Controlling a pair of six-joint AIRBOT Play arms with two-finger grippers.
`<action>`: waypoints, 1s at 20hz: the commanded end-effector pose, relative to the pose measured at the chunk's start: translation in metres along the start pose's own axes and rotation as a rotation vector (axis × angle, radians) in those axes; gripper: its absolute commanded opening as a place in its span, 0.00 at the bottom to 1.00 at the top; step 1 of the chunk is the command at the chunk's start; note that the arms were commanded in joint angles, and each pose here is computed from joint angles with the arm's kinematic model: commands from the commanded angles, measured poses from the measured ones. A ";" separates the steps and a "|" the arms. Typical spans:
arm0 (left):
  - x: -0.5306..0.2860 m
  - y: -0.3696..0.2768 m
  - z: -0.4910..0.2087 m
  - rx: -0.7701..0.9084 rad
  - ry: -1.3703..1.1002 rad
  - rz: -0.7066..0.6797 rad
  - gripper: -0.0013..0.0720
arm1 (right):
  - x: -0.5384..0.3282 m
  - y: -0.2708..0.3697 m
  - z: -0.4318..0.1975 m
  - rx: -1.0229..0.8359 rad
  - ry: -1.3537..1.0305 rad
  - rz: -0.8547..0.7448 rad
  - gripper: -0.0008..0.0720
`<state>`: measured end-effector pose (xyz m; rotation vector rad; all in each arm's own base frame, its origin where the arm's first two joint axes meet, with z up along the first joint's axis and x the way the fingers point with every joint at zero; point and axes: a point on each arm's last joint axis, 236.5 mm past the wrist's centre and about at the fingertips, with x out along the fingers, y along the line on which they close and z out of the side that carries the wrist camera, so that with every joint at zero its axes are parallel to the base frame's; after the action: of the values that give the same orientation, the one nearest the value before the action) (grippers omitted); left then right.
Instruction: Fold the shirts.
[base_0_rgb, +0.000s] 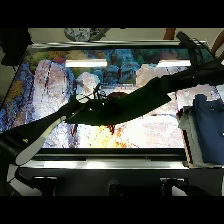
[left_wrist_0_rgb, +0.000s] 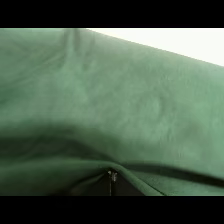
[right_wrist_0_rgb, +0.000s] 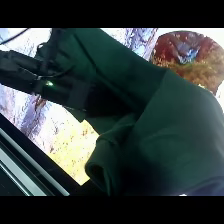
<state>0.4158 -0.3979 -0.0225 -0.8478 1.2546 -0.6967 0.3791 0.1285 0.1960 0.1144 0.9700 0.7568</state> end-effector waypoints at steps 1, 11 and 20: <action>0.040 -0.028 -0.022 -0.079 0.039 -0.106 0.05 | -0.020 0.020 -0.008 0.004 0.002 -0.019 0.08; -0.129 -0.016 0.065 0.337 -0.099 0.122 0.05 | 0.042 0.002 0.036 0.040 -0.092 0.010 0.08; -0.444 -0.034 0.107 0.403 -0.667 0.406 0.05 | 0.254 0.115 0.046 0.184 -0.082 0.349 0.08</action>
<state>0.4655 -0.0849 0.2090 -0.4541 0.6957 -0.3952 0.4379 0.3236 0.1207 0.3407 0.9352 0.9359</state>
